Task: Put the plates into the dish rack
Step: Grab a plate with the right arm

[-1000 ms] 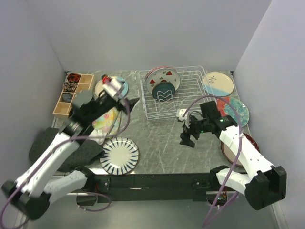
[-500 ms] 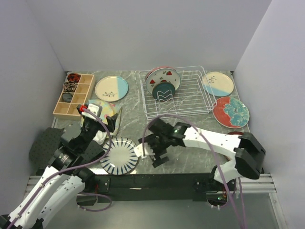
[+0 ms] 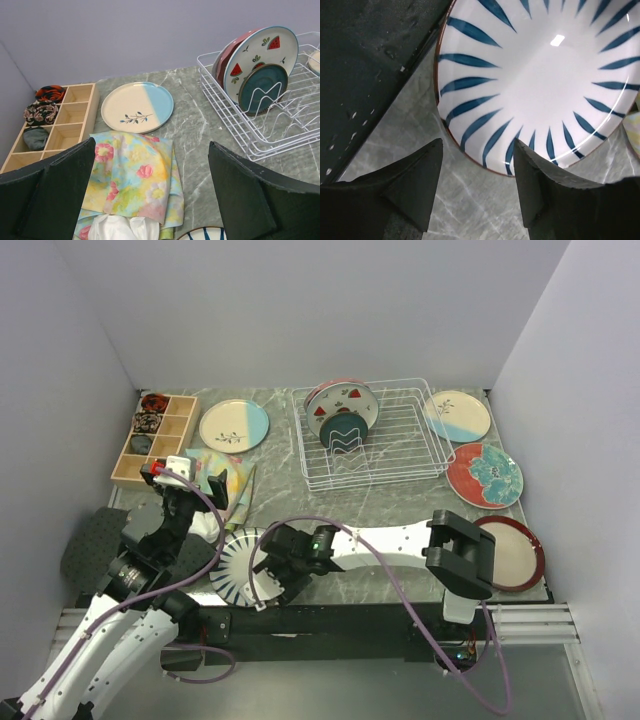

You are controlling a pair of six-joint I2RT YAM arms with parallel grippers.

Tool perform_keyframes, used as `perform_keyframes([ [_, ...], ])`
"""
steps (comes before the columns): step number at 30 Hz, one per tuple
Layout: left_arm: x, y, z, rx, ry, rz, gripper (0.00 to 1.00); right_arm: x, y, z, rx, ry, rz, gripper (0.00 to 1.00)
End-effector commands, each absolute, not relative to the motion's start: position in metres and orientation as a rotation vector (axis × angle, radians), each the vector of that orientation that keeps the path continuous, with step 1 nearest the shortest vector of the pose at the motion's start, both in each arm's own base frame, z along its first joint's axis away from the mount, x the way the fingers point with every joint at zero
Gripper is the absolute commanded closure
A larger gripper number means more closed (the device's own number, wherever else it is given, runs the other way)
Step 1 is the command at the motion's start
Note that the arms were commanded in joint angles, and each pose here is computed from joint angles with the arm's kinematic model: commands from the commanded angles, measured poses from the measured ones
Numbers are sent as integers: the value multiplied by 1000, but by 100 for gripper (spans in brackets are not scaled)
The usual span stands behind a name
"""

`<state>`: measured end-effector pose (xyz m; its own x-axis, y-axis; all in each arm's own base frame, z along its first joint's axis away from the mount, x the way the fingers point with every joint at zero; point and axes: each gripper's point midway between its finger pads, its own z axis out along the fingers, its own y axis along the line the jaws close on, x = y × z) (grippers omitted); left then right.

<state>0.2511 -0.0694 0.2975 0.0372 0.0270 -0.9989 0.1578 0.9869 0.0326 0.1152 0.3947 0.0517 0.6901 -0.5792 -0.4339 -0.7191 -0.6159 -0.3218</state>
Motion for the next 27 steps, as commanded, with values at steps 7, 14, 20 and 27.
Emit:
perform_keyframes([
  [7, 247, -64, 313, 104, 1484, -116, 1, 121, 398, 25, -2449, 1025, 282, 56],
  [14, 247, -63, 312, 101, 1481, -113, 1, 119, 386, 8, -2499, 1035, 270, 70],
  [20, 247, -63, 313, 96, 1478, -113, 1, 117, 373, 7, -2544, 1048, 260, 100],
  [27, 249, -67, 311, 77, 1484, -149, 1, 101, 346, 33, -2506, 1071, 334, 100],
])
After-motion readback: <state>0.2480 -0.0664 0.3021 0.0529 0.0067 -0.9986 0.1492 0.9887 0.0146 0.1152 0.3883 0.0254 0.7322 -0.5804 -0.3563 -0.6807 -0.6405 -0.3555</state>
